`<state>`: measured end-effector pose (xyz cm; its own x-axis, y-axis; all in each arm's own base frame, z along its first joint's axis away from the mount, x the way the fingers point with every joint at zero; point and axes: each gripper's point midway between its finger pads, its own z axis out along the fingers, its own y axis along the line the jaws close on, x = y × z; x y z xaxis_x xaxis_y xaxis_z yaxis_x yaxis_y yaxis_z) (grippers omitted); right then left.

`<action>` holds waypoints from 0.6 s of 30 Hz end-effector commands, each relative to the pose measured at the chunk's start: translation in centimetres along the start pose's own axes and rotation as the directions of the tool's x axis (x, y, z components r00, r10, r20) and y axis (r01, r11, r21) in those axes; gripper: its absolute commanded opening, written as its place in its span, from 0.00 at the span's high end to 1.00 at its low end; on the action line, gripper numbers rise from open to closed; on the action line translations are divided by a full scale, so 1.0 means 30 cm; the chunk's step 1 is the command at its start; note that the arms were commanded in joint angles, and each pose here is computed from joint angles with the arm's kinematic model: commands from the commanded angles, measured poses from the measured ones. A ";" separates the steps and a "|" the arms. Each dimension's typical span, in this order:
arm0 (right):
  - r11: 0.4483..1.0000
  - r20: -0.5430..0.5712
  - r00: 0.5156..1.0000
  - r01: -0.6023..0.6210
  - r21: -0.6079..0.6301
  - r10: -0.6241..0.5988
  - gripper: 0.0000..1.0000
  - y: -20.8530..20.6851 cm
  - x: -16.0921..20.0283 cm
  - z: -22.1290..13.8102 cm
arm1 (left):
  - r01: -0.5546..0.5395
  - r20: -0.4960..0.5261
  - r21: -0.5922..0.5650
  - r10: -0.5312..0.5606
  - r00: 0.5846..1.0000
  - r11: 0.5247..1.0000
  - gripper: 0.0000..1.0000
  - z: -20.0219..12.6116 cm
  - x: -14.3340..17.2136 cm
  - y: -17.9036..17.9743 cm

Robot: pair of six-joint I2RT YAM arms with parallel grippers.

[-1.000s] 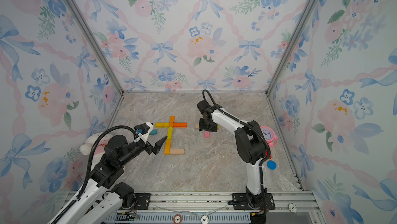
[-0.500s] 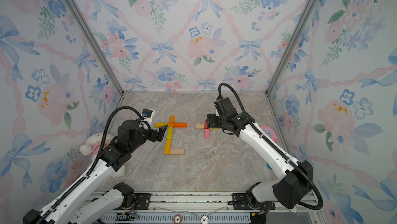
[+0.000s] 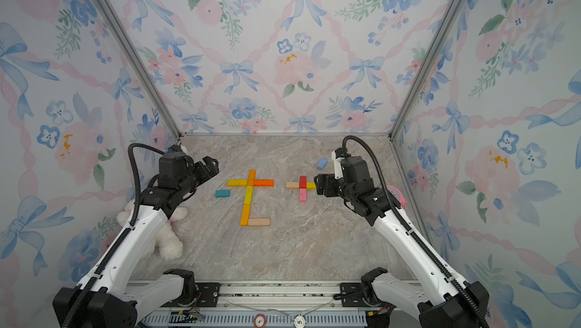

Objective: Assemble the letter t with building blocks
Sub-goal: Pick up the building block from the center of the board.

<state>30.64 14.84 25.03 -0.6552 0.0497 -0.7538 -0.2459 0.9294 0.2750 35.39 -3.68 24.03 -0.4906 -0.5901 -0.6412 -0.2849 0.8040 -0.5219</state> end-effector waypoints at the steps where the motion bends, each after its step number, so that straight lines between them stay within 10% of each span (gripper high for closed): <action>1: 0.999 0.011 1.000 0.001 -0.049 0.000 0.13 0.014 0.005 0.000 | 0.301 -0.080 -0.084 -0.307 0.948 0.950 0.02 0.025 0.064 0.048; 12: 0.997 -0.009 0.999 -0.040 -0.067 0.039 0.13 0.007 0.055 0.024 | 0.547 -0.186 -0.440 -0.668 0.720 0.712 0.02 0.127 0.248 0.196; 18: 0.997 0.000 0.999 -0.053 -0.058 0.053 0.13 -0.004 0.069 0.004 | 0.625 -0.082 -0.486 -0.744 0.663 0.611 0.02 0.142 0.235 0.240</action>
<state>29.66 15.27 22.72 -0.6835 0.0671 -0.7269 -0.2618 0.9070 0.3299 33.88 -2.87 13.15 -0.2824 -0.9585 -0.0381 -0.8435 0.2671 -0.4661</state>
